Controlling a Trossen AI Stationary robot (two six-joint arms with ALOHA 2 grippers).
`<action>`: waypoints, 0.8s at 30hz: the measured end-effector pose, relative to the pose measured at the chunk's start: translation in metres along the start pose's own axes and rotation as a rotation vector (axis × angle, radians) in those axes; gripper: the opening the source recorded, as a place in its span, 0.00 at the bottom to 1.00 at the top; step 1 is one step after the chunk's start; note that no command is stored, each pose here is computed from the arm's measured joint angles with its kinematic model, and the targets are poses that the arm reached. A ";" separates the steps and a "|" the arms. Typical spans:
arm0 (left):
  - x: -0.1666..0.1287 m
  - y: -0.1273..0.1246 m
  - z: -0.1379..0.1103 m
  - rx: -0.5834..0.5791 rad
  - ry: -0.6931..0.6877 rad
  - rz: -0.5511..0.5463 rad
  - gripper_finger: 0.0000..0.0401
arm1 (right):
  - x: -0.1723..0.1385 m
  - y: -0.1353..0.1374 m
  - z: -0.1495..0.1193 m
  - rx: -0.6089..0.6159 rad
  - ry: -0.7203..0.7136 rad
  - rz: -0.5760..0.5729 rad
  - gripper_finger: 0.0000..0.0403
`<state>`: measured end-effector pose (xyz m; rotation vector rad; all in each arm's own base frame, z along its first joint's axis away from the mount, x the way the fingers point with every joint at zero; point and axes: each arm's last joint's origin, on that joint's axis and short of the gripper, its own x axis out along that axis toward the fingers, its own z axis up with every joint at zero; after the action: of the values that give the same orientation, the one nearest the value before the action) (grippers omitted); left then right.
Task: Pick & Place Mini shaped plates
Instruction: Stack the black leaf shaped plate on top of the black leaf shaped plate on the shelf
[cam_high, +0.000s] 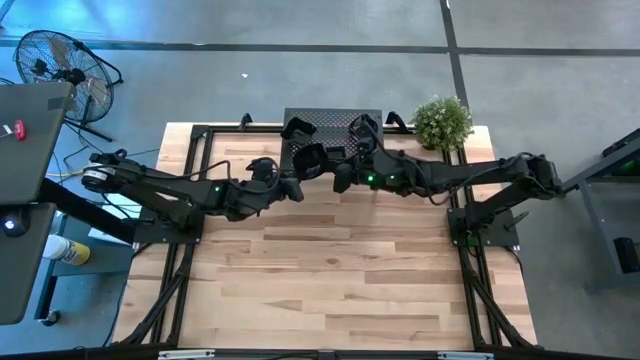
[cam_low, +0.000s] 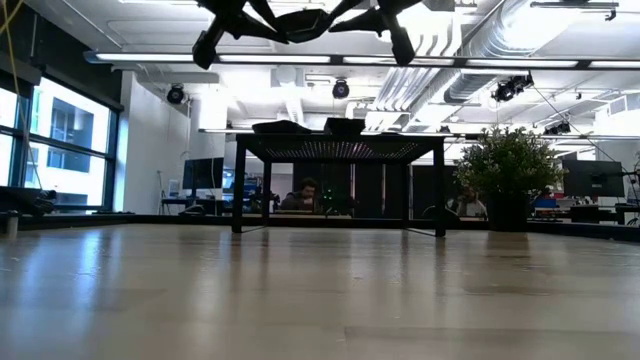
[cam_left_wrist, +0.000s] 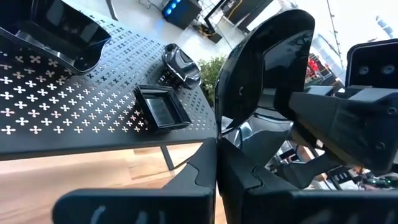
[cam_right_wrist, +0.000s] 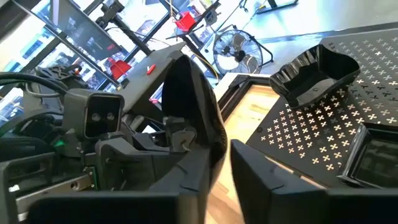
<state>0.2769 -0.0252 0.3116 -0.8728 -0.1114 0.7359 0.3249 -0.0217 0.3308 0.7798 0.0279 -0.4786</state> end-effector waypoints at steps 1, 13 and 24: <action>0.000 0.000 0.000 0.000 0.000 0.000 0.00 | 0.000 0.000 0.000 -0.001 0.000 0.001 0.11; -0.002 -0.011 0.010 0.107 0.045 -0.061 0.22 | -0.011 -0.007 0.026 -0.018 -0.036 0.001 0.01; -0.016 -0.014 0.036 0.384 0.081 -0.098 0.40 | -0.030 -0.087 0.097 0.053 0.104 -0.151 0.01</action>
<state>0.2588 -0.0173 0.3490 -0.5254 0.0583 0.6033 0.2464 -0.1289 0.3478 0.8583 0.1724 -0.5829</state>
